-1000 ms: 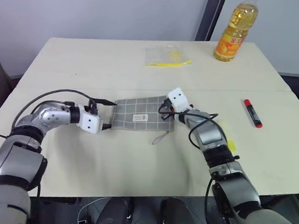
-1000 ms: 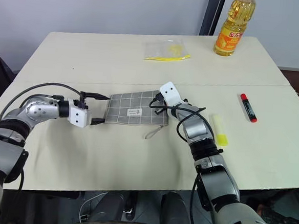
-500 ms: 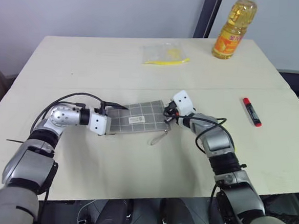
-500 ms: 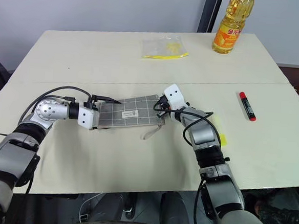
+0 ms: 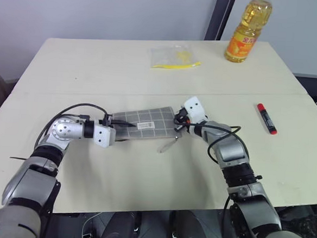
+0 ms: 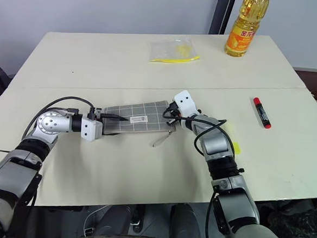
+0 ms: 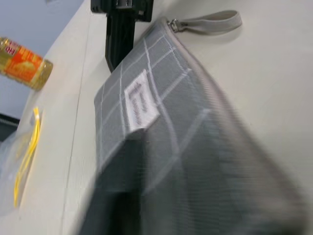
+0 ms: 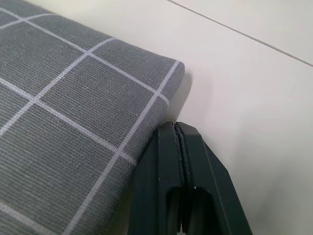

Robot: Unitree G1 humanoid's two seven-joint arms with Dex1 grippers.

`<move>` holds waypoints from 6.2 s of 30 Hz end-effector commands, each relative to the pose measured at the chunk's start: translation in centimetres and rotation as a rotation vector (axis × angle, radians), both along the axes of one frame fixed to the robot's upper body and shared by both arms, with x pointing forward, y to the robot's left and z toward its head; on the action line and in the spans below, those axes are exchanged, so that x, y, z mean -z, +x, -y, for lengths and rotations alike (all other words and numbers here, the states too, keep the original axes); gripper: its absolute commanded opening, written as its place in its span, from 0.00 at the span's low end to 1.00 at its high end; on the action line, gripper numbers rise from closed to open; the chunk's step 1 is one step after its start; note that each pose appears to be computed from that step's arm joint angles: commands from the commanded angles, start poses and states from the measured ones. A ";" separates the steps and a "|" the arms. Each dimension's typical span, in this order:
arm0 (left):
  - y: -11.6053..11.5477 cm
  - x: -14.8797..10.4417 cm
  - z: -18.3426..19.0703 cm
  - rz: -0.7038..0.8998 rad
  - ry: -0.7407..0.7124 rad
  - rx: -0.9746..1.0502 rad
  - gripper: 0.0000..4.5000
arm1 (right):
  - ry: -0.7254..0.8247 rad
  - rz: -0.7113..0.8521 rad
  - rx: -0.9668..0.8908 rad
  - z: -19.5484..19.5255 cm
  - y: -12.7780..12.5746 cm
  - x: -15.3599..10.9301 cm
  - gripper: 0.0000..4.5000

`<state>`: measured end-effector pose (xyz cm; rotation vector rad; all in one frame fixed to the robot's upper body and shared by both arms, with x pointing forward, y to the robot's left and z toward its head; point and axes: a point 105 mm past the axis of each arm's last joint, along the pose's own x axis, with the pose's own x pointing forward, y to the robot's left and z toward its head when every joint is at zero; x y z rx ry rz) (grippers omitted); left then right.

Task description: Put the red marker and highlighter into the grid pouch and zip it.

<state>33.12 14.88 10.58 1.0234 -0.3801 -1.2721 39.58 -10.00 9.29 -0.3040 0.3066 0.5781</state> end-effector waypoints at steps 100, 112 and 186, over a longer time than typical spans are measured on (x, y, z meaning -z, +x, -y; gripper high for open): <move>1.2 -2.5 13.7 -0.370 -0.471 -0.201 0.00 | 0.067 -0.139 0.564 17.3 -13.6 -1.7 0.20; 1.3 -2.8 13.5 -0.368 -0.473 -0.189 0.00 | -0.112 0.069 0.097 11.8 -14.5 -7.6 0.20; 1.2 -2.3 15.9 -0.412 -0.460 -0.268 0.00 | 0.002 0.052 0.816 26.6 -10.5 -4.3 0.97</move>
